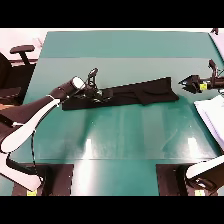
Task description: Fold the shirts.
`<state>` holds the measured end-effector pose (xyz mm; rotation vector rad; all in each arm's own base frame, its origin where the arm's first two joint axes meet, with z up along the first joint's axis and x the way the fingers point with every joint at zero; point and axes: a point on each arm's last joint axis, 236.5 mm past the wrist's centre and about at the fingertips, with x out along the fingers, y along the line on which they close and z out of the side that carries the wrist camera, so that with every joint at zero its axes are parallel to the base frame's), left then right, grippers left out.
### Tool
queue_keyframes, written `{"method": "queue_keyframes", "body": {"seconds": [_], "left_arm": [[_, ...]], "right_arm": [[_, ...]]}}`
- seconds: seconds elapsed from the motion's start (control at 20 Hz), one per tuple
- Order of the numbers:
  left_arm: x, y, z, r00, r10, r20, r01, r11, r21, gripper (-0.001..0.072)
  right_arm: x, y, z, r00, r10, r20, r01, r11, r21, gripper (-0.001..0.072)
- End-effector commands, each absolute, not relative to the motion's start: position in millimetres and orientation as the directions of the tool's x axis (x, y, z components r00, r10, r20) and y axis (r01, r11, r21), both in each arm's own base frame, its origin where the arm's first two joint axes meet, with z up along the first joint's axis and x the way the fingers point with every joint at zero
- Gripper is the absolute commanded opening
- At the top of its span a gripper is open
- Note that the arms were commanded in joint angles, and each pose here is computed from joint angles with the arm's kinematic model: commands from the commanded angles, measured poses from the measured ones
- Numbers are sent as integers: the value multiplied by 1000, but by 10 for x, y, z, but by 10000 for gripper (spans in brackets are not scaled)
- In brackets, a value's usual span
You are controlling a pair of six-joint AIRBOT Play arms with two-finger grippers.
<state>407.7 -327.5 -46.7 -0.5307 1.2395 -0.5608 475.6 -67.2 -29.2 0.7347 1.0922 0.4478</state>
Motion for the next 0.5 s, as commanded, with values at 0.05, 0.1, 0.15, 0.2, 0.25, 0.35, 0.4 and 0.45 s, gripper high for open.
{"method": "queue_keyframes", "body": {"seconds": [0.05,0.1,0.15,0.2,0.25,0.35,0.4,0.45], "left_arm": [[4084,-3338,-555,238,-640,-730,78,762,-643,18],[4090,-3337,-554,241,-640,-730,68,761,-645,18],[4080,-3337,-559,237,-640,-731,69,762,-644,18],[4071,-3335,-574,232,-638,-734,70,764,-642,18],[4062,-3342,-599,230,-635,-738,74,767,-637,18],[4054,-3369,-635,234,-626,-744,91,776,-624,18],[4046,-3393,-637,236,-625,-744,96,777,-622,18],[4043,-3399,-645,238,-621,-747,100,781,-617,18]], "right_arm": [[4752,-668,-313,404,657,-637,-22,703,711,673],[4750,-668,-314,403,657,-637,-25,704,710,673],[4753,-671,-315,404,656,-638,-28,706,708,673],[4758,-674,-315,406,654,-638,-32,708,706,673],[4760,-676,-316,407,653,-638,-35,709,704,673],[4765,-680,-319,409,652,-639,-36,711,702,672],[4765,-680,-319,409,652,-639,-39,712,702,671],[4766,-681,-321,409,652,-639,-38,712,702,671]]}}
